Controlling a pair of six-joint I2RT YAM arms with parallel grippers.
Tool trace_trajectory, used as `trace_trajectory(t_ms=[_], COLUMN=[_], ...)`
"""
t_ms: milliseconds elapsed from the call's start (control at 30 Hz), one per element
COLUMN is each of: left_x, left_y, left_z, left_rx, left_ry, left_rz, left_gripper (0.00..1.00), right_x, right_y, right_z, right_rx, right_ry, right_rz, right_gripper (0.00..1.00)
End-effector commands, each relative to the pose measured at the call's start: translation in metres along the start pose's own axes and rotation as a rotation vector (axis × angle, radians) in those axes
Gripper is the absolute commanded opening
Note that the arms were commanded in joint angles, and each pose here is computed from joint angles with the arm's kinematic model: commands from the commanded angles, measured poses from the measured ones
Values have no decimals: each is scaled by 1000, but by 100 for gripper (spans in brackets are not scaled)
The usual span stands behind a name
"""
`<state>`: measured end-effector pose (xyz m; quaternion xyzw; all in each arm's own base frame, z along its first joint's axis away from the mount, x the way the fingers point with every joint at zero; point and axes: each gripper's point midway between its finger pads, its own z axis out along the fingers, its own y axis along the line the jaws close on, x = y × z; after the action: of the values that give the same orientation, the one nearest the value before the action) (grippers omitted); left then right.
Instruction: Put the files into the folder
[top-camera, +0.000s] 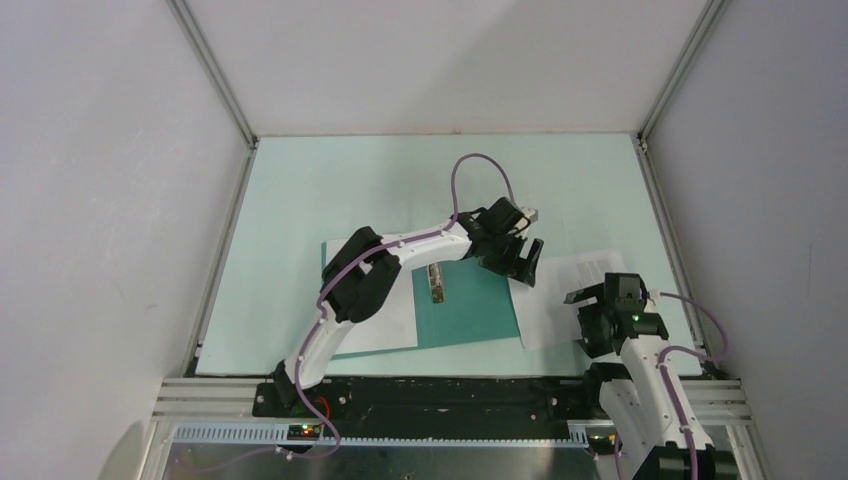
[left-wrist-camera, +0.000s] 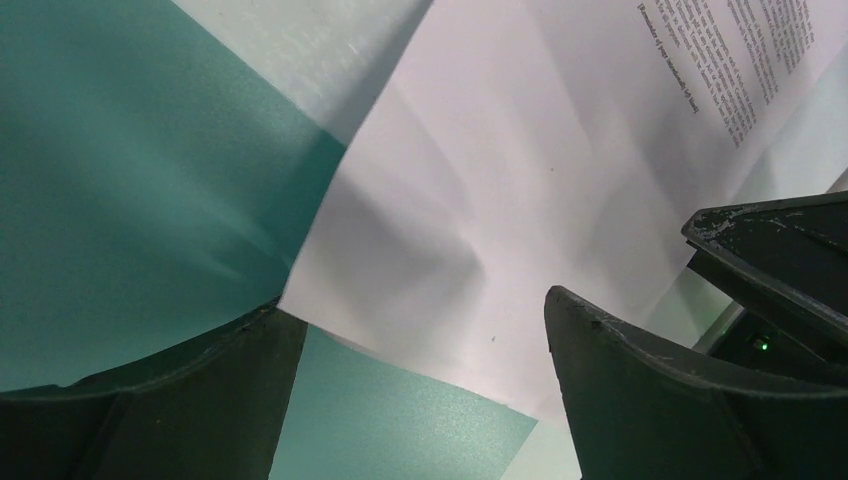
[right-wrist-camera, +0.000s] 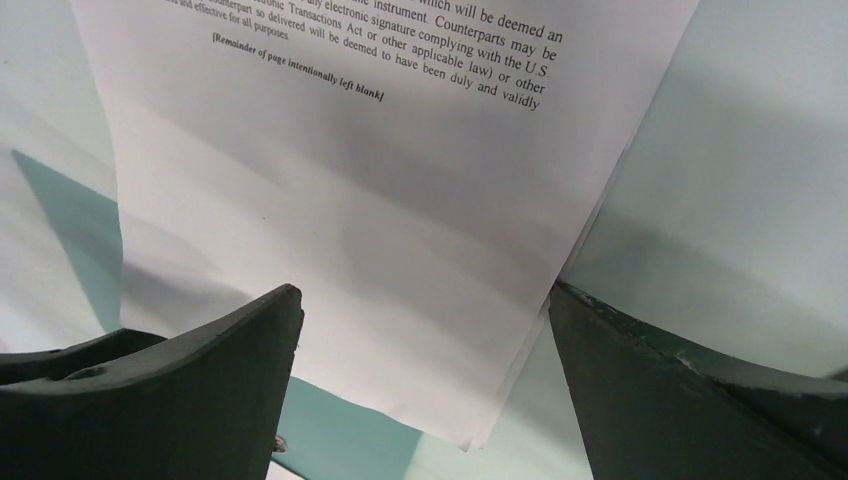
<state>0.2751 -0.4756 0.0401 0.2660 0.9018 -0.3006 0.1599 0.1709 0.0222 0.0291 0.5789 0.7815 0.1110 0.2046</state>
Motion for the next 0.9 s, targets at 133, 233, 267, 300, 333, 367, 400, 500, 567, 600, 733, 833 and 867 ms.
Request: trace_trajectory(t_ms=[133,233,267,300,333,367,400,500,567,600,733,833,867], left_x=[-5,-7,-9,-11,-13,-15,-18,-24,-30,-33,-50,-66,-71], left_y=[19,17,16,15,14,13,10,6,-2,-4,-14,-13,-14], left_z=[14,14,13,12,10,9,6,-1,-9,-12,-32,-55,-60], left_rx=[-96,-98,-99,-98,-99,-99,-98,-97,-81,-76,-34,7,24], left_ry=[-10,-14,-22,-27,-35,-40,-50,-71,-89,-97,-134,-160,-168], left_rz=[-37,-66,-69,-79,-83,-94,-105,-138,-162,-182,-269,-378,-426], left_gripper=[86,82,80,78,74,72,68,55,42,39,15,1,0], right_x=[11,11,11,10,10,10,10,10,9,8,4,3,4], right_y=[-17,-17,-17,-17,-18,-19,-20,-22,-21,-20,-8,6,15], right_z=[23,22,22,22,22,22,22,22,21,20,12,4,0], right_rx=[66,55,53,52,54,56,59,60,50,44,5,-35,-63], right_ry=[66,69,68,68,69,72,72,79,76,75,69,84,96], right_rz=[-41,-40,-42,-42,-43,-44,-43,-42,-47,-54,-91,-116,-120], right_gripper=[99,100,100,99,100,99,99,99,100,100,99,100,100])
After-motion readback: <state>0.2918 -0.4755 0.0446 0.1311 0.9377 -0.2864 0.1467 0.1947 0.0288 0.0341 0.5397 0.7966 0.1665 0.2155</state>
